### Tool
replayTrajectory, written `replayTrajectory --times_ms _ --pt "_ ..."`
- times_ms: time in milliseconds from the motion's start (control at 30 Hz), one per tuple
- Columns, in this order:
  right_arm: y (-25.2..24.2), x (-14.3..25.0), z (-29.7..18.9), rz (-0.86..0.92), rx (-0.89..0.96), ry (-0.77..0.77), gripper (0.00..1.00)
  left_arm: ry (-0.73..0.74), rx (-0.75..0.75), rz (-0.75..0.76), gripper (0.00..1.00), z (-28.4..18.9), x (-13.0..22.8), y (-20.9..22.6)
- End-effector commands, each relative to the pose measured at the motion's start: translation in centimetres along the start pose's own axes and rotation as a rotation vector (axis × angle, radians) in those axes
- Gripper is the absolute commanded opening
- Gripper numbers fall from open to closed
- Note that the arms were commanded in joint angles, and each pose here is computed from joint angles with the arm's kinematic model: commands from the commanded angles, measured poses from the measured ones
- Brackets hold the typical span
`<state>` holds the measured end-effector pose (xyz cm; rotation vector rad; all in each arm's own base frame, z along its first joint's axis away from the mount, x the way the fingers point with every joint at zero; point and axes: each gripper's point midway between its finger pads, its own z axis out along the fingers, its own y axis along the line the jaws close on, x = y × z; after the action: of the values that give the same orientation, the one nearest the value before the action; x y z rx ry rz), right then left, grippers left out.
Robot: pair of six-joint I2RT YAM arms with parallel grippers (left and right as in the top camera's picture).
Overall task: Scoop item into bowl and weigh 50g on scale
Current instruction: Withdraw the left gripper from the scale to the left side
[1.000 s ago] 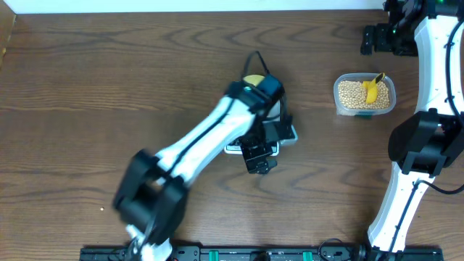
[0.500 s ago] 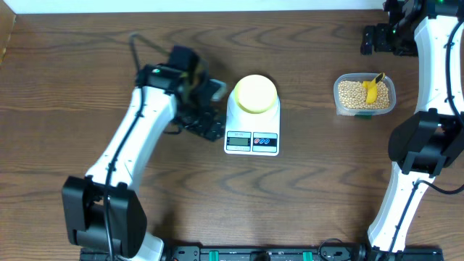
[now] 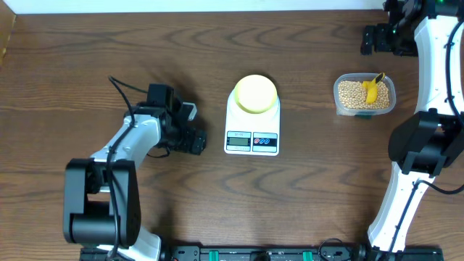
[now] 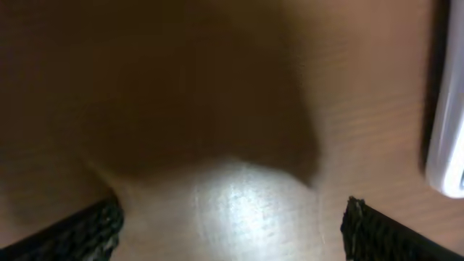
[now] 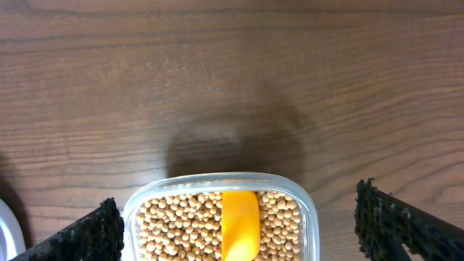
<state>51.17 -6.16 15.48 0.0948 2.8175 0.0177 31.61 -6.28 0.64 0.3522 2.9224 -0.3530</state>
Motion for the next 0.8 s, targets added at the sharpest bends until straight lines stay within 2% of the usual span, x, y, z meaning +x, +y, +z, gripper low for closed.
replayTrajectory --times_ms 0,333,633,767 --pt "-0.2 -0.4 -0.4 0.0 0.01 -0.016 0.99 0.056 -0.011 -0.019 0.98 2.1 1.4 0.8" --pt "-0.2 -0.4 -0.4 0.0 0.01 -0.016 0.99 0.084 -0.021 -0.008 0.98 5.0 1.7 1.7" --pt "-0.2 -0.4 -0.4 0.0 0.01 -0.016 0.99 0.069 -0.023 0.022 0.97 5.1 1.3 1.8" --pt "-0.2 -0.4 -0.4 0.0 0.01 -0.016 0.99 0.094 -0.081 0.021 0.98 4.9 1.8 2.8"
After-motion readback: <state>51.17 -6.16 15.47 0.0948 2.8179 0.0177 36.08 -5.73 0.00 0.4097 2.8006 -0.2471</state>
